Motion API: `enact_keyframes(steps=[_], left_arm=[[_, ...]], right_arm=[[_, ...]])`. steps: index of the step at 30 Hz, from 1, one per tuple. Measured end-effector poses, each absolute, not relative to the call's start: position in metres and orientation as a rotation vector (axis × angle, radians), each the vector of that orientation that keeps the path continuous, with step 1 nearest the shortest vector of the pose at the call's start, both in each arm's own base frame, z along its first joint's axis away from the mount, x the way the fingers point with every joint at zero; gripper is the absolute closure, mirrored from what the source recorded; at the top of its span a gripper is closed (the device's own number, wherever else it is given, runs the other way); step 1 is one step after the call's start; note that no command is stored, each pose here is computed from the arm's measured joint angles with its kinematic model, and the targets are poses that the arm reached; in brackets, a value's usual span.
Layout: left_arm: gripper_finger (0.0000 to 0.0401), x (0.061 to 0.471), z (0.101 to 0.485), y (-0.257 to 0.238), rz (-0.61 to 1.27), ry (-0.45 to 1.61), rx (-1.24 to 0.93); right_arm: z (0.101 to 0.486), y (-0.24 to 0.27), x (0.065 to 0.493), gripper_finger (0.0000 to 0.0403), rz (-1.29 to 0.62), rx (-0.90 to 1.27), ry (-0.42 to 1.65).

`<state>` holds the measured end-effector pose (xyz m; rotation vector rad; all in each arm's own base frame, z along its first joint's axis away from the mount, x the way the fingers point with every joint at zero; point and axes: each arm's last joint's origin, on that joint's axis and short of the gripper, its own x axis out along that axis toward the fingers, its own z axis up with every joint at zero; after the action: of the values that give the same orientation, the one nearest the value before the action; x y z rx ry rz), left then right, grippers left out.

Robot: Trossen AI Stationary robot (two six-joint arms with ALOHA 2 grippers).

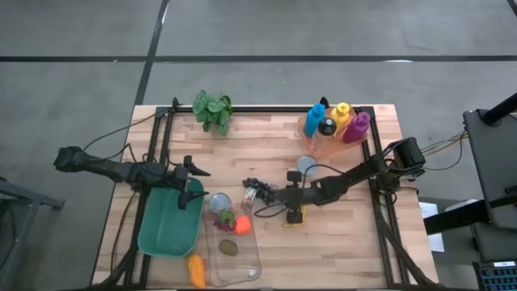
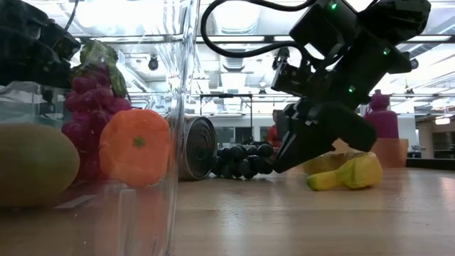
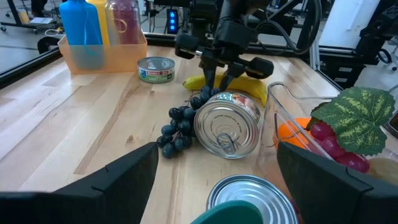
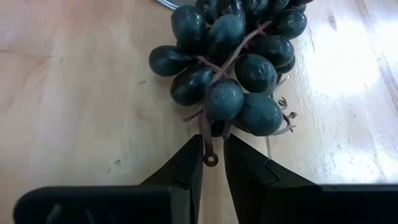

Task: Pick & Place Food Item
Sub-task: Put the black grapes into the transparent bin

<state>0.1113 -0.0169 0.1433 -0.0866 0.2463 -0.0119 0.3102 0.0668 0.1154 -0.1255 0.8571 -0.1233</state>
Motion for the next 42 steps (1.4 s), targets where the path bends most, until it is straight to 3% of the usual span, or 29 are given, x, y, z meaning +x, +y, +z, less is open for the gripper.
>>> enact_keyframes(steps=[24,31,42], left_arm=[[0.0065,0.1113,0.1433,-0.0169,-0.012,0.247,-0.087],[0.0065,0.1113,0.1433,-0.0168,-0.012,0.246,-0.087],[0.0065,0.1113,0.1432,-0.0168,-0.012,0.247,-0.087]], right_arm=[[0.1158,0.0668,0.3106,0.0345,-0.135,-0.099,0.85],[0.1162,0.067,0.3111,0.0388,-0.135,-0.095,0.843],[0.1163,0.067,0.3113,0.0385,-0.135,-0.095,0.841]])
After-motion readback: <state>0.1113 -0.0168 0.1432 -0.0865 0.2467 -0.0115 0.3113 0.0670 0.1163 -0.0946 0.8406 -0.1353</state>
